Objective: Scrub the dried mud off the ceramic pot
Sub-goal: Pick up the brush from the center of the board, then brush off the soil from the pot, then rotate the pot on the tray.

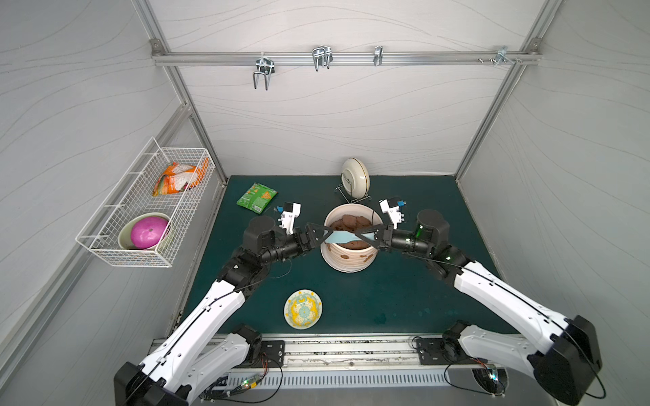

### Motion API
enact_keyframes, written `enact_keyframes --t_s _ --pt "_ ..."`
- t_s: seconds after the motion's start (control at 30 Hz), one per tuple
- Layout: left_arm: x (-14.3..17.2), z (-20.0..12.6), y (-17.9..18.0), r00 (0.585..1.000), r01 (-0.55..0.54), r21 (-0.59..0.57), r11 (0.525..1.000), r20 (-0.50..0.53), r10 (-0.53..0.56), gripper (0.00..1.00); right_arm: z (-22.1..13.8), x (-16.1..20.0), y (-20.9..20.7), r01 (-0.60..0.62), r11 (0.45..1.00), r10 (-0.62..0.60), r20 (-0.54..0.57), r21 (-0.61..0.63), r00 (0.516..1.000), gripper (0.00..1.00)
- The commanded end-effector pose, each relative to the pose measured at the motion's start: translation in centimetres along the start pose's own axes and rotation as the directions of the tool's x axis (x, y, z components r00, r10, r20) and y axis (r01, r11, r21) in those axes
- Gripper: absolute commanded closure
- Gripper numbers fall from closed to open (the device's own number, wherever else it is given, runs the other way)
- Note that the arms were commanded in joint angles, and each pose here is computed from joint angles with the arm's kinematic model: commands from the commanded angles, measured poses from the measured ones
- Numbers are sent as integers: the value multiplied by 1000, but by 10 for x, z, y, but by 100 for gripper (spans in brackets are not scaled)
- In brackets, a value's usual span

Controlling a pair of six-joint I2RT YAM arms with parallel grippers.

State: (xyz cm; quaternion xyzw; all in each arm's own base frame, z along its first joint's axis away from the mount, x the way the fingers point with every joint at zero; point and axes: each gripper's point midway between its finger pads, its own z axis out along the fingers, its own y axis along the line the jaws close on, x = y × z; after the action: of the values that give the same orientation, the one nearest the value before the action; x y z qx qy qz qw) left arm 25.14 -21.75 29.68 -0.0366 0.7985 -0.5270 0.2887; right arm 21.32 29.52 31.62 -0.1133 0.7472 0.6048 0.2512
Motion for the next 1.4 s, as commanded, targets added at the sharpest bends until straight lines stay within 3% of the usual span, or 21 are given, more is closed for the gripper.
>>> enact_keyframes --t_s 0.0,0.17,0.33,0.57,0.7,0.8,0.97,1.2,1.37 --pt "-8 -4 34 997 -72 -241 968 -11 72 7 -26 6 -5 252 958 -248 -44 135 968 100" --pt "-14 9 67 998 -58 -435 899 -48 42 6 -33 14 -10 412 893 -385 -169 180 907 100" --pt "-19 19 84 994 -108 -632 767 -80 74 14 -34 14 -10 532 824 -491 -220 195 843 100" --pt "-16 41 101 993 -92 -710 699 -115 13 26 -18 24 -14 695 671 -623 -313 257 717 100" --pt "-14 51 110 993 -74 -759 647 -115 -22 41 -7 27 -23 728 622 -648 -334 288 685 100" --pt "-13 57 112 991 -63 -777 626 -122 -52 44 0 33 -30 756 579 -661 -368 304 654 100" --pt "-13 68 112 988 -59 -792 607 -131 -76 50 10 40 -35 760 577 -663 -372 300 650 100" --pt "-5 74 117 980 -53 -840 540 -148 -135 69 19 47 -39 765 574 -676 -357 293 645 100" --pt "0 80 115 972 -53 -845 533 -165 -166 76 27 53 -36 792 534 -712 -348 297 610 100"
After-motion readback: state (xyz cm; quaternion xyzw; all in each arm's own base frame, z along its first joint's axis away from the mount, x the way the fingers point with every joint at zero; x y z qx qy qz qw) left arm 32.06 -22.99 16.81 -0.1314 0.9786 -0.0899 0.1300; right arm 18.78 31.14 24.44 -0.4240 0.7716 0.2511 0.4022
